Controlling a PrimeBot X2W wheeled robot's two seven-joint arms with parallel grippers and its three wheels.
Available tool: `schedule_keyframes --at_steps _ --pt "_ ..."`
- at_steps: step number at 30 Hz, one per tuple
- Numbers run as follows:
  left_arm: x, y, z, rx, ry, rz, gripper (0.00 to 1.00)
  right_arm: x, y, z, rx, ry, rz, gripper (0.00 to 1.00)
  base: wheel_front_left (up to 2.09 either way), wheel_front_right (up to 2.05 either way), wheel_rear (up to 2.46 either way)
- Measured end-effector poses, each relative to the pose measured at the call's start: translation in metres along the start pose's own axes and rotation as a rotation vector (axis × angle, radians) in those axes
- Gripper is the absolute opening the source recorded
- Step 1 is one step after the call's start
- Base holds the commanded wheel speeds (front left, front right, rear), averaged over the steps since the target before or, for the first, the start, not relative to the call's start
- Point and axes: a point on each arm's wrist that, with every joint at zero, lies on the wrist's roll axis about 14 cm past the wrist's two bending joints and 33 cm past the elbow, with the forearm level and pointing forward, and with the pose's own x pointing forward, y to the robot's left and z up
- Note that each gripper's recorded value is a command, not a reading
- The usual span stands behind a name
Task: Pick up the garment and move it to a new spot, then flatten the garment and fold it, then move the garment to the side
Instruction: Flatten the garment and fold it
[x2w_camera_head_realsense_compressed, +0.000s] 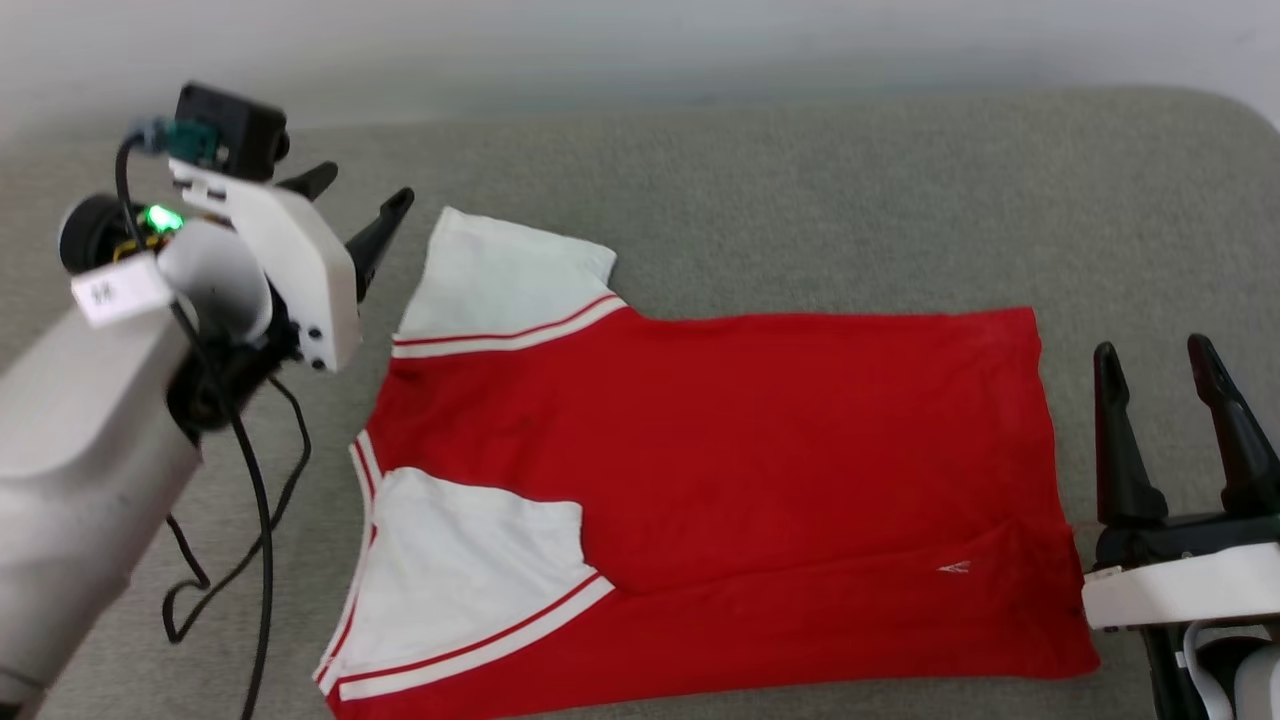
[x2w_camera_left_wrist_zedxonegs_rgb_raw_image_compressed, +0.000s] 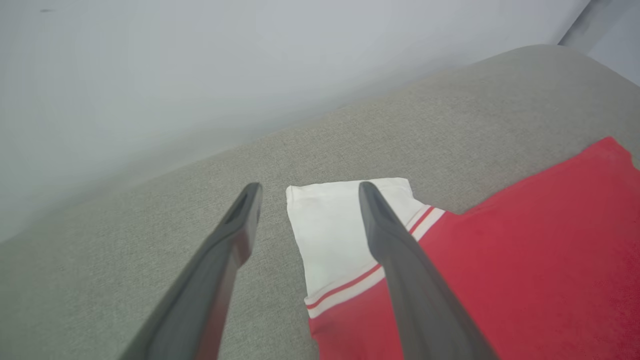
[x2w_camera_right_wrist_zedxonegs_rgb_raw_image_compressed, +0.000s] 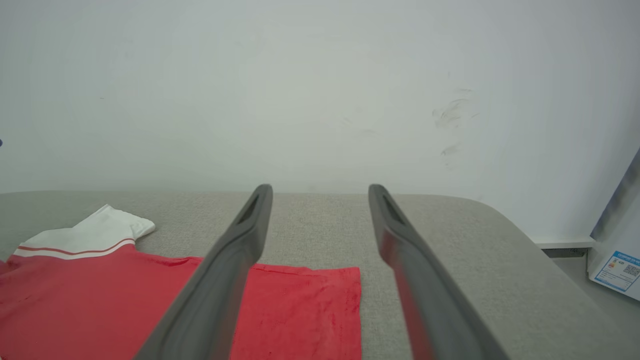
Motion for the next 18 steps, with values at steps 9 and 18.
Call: schedule_keyframes --at_steps 9,18 --pt "0.07 0.012 -0.037 -0.002 0.337 -0.063 1.0 0.016 -0.008 -0.037 -0.017 0.066 -0.039 1.0 0.0 0.0 0.0" --pt "0.116 0.018 -0.09 -0.041 0.604 -0.098 1.0 0.028 -0.019 -0.072 -0.045 0.132 -0.066 1.0 0.0 0.0 0.0"
